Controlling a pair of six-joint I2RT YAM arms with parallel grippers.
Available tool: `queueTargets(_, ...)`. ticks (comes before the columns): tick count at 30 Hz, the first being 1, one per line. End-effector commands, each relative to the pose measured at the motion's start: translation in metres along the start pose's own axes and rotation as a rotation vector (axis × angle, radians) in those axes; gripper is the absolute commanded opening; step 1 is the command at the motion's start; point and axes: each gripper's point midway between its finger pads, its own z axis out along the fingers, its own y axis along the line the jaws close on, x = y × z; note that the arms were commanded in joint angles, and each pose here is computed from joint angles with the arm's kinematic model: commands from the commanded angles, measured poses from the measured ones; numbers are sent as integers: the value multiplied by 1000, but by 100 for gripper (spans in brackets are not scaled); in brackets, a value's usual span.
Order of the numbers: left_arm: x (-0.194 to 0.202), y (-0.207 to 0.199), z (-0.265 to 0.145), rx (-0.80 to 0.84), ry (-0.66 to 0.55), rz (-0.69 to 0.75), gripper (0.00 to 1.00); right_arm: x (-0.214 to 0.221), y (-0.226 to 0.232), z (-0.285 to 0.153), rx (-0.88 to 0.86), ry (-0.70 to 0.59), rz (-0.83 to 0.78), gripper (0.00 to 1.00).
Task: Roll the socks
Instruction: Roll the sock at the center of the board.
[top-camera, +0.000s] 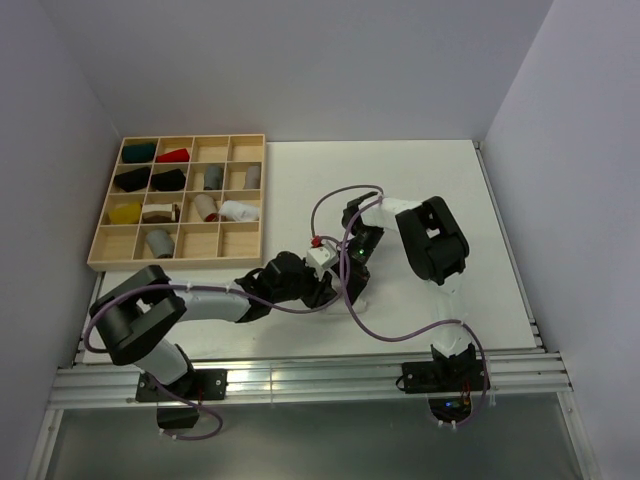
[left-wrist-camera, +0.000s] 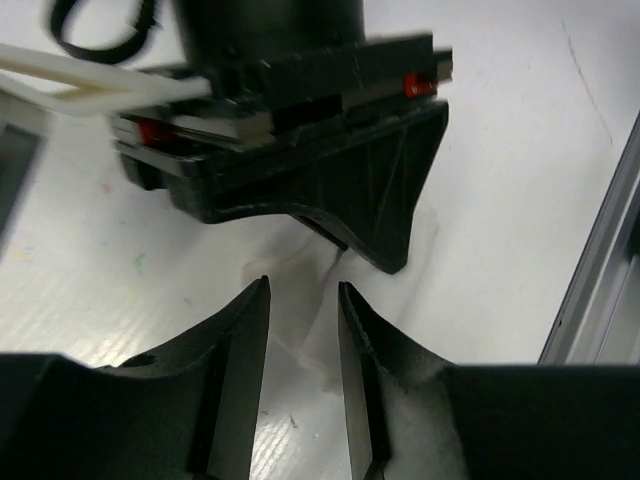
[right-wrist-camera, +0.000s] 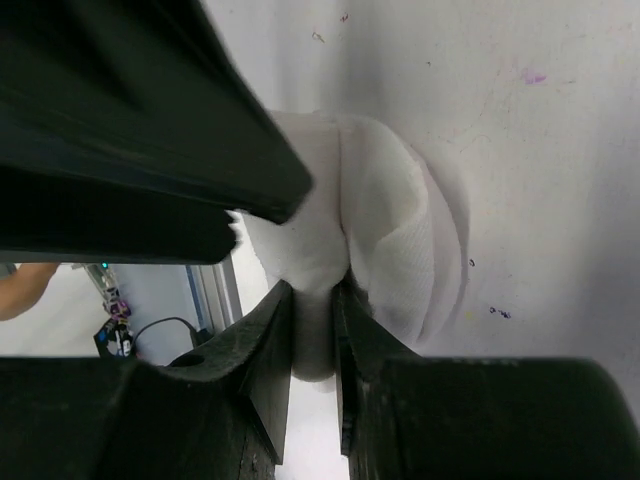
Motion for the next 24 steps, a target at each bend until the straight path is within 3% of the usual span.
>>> queueTargets(1, 4, -20, 11, 118, 32, 78, 39, 5, -10, -2, 20, 35, -11, 22)
queueTargets(6, 14, -31, 18, 177, 61, 77, 41, 6, -11, -2, 21, 39, -5, 21)
queueTargets(15, 1, -46, 13, 245, 12, 55, 44, 3, -14, -3, 25, 34, 2, 21)
queueTargets(24, 25, -41, 24, 243, 83, 40, 45, 4, -16, -1, 19, 38, 7, 20)
